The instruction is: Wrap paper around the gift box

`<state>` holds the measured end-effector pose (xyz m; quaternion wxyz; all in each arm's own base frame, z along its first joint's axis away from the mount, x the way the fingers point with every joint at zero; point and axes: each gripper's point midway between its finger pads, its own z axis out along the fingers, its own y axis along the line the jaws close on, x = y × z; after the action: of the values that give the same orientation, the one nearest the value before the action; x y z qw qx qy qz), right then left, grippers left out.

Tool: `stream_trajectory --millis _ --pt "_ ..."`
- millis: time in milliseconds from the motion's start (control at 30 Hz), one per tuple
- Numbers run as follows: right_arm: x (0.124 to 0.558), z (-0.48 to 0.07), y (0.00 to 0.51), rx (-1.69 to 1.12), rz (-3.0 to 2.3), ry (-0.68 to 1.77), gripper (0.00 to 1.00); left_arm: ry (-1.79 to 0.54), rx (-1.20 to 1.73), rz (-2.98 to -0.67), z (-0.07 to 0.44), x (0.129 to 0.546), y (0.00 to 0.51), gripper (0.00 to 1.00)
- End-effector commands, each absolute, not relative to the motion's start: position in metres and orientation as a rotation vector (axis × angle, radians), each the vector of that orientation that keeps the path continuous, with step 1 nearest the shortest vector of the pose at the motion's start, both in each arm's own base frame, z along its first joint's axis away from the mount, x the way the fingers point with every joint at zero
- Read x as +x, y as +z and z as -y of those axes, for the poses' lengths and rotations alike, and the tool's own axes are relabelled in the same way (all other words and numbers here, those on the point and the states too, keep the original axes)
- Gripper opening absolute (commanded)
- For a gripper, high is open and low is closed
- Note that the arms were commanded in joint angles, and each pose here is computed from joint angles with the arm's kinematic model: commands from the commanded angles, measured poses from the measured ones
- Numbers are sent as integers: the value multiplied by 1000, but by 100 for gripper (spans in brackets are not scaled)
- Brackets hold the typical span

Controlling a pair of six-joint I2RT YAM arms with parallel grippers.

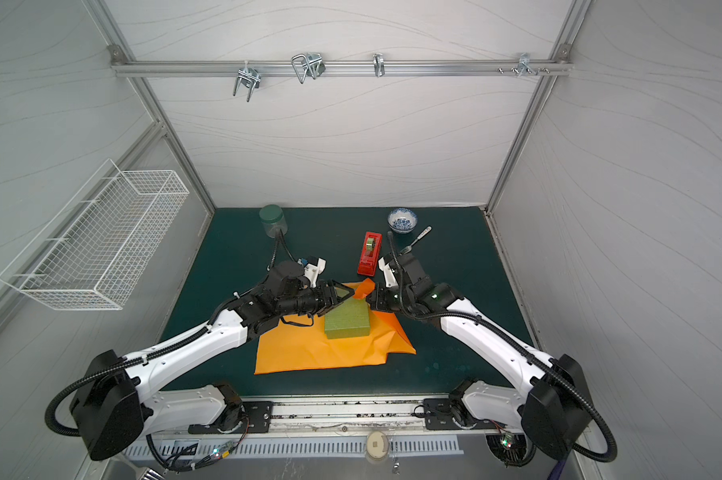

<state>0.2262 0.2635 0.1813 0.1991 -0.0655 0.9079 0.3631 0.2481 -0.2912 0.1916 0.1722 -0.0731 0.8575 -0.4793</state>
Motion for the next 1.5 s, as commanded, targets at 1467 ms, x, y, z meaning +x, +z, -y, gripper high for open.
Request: stream_trajectory --millis 1467 --pt "214 -283 167 -214 -2547 1045 0 -1360 -401 -2406 304 299 170 34"
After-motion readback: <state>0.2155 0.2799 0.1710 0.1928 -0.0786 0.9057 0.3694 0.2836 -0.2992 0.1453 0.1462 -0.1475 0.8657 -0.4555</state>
